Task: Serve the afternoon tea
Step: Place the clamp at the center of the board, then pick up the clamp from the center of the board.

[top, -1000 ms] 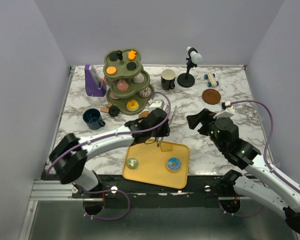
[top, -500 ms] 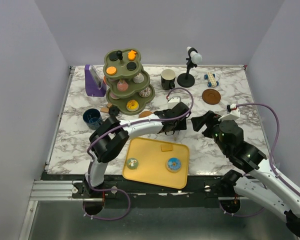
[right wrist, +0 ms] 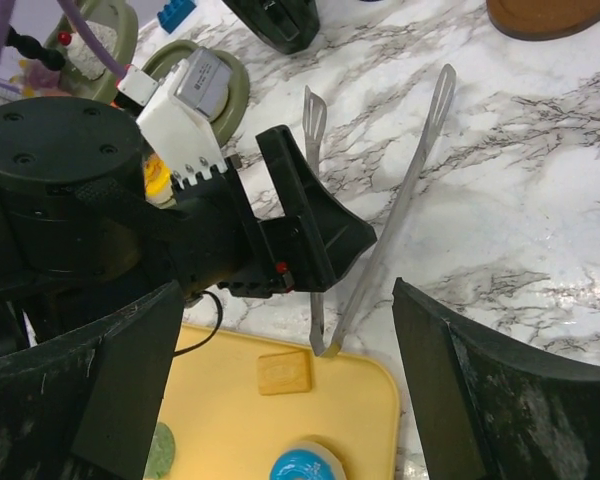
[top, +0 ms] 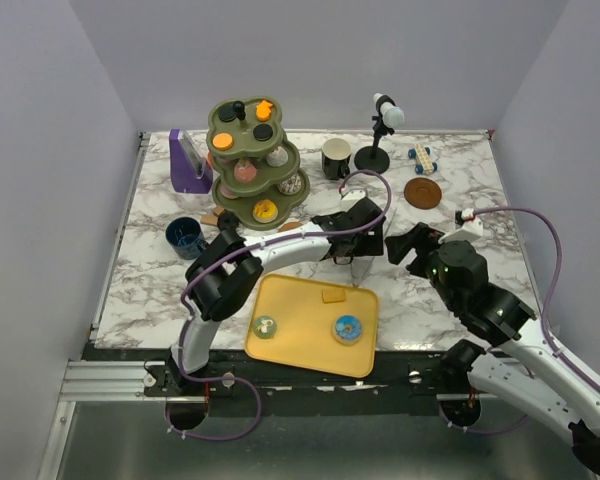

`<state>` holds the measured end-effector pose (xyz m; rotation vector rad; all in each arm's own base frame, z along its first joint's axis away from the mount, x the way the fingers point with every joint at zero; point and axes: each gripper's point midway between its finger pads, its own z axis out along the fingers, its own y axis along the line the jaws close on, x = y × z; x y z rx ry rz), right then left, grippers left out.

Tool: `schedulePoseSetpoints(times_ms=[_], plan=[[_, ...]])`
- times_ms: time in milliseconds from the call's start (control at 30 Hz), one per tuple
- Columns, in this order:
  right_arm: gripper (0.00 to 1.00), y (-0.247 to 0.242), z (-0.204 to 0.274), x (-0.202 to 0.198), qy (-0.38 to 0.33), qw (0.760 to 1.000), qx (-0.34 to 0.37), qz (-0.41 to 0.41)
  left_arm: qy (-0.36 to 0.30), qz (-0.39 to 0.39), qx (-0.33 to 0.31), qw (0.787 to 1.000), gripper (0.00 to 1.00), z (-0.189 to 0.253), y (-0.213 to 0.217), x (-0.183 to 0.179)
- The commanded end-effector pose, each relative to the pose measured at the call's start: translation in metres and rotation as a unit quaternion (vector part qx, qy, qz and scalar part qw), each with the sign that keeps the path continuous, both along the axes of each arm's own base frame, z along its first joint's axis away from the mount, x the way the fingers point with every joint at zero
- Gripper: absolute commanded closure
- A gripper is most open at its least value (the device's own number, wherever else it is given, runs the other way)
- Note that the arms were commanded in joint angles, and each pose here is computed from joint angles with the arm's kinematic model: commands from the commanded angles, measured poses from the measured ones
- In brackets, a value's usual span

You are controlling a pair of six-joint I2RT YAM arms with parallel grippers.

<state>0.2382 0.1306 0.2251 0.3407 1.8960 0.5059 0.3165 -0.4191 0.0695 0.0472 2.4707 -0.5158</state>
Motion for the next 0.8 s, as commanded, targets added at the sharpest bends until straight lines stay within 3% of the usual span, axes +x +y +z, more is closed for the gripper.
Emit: schedulePoseSetpoints(times_ms=[0, 133, 400, 567, 767], plan=[[0.07, -0.014, 0.004, -0.001, -0.001, 1.000, -0.010, -0.028, -0.021, -0.021, -0.036, 0.999, 0.02, 0.054, -0.006, 0.000], [0.06, -0.024, 0.004, -0.001, 0.003, 0.998, -0.022, -0.055, -0.048, 0.013, -0.044, 0.998, 0.01, 0.082, 0.023, -0.002], [0.00, 0.002, -0.026, 0.021, 0.057, 0.994, -0.085, -0.025, -0.095, 0.118, -0.094, 0.984, 0.01, 0.129, 0.147, -0.020], [0.00, 0.032, -0.057, 0.048, 0.121, 0.982, -0.142, -0.001, -0.113, 0.144, -0.106, 0.977, 0.01, 0.118, 0.203, -0.060], [0.00, 0.062, -0.087, 0.072, 0.178, 0.968, -0.174, 0.023, -0.121, 0.166, -0.161, 0.965, 0.01, 0.102, 0.238, -0.094]])
